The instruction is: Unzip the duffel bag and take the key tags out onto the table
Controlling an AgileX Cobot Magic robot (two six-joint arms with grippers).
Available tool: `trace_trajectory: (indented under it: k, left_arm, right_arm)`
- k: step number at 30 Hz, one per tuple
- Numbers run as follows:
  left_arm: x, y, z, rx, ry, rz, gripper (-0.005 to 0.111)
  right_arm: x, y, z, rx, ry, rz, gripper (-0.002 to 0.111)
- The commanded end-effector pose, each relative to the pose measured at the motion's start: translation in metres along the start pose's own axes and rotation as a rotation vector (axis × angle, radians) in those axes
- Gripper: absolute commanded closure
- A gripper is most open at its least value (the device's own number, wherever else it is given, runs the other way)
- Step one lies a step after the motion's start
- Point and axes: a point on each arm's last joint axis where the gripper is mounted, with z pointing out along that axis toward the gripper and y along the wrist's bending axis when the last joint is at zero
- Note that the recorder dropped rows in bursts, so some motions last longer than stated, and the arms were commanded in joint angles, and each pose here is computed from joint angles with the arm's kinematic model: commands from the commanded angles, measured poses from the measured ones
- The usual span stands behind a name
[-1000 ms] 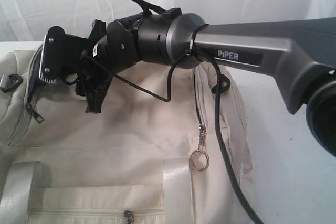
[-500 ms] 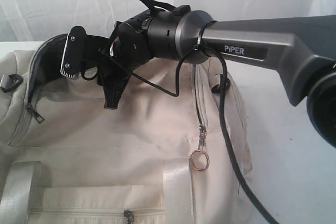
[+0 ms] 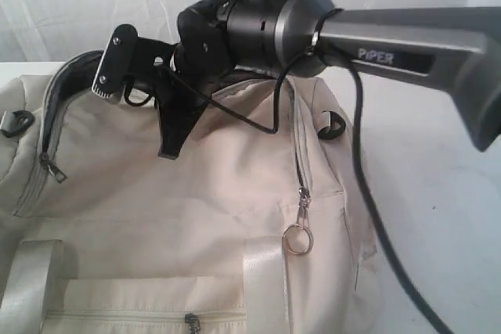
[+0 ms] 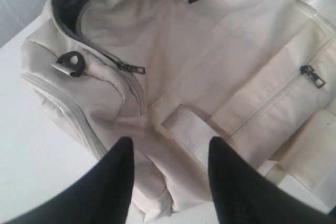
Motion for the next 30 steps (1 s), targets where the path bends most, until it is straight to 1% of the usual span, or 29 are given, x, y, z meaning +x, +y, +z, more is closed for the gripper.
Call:
trace_trajectory:
  k: [1,5,9,12,15,18,21,26,29,30]
  left_arm:
    - [-0.002,0.001,-0.003,-0.029,-0.034,-0.031,0.057]
    - [-0.001,0.004,-0.003,-0.054,-0.015,-0.039,0.057]
    - [0.002,0.006,-0.003,-0.085,0.01,-0.045,0.057]
    - [0.004,0.009,-0.003,-0.116,0.031,-0.074,0.057]
    - [0.006,0.012,-0.004,-0.149,0.05,-0.117,0.057]
    - [0.007,0.013,-0.004,-0.163,0.056,-0.144,0.057]
    - [0.007,0.013,-0.004,-0.163,0.055,-0.155,0.057]
    - [0.006,0.013,-0.004,-0.168,0.046,-0.2,0.057]
    - [0.005,0.014,-0.004,-0.176,0.031,-0.225,0.057]
    - [0.005,0.015,-0.004,-0.179,0.025,-0.233,0.057]
  right_arm:
    - [-0.016,-0.007,-0.053,0.005,-0.063,0.066,0.108]
    - [-0.031,0.003,-0.094,-0.06,-0.103,0.094,0.108]
    - [-0.038,0.024,-0.125,-0.164,-0.062,0.06,0.108]
    - [-0.045,0.045,-0.142,-0.245,-0.022,0.026,0.108]
    - [-0.059,0.072,-0.154,-0.32,-0.022,0.012,0.108]
    - [-0.073,0.102,-0.164,-0.382,-0.012,-0.03,0.108]
    - [-0.082,0.128,-0.172,-0.437,0.016,-0.04,0.108]
    - [-0.094,0.162,-0.187,-0.489,0.024,-0.04,0.108]
    - [-0.094,0.184,-0.188,-0.52,0.055,-0.029,0.108]
    - [-0.094,0.191,-0.189,-0.53,0.061,-0.045,0.108]
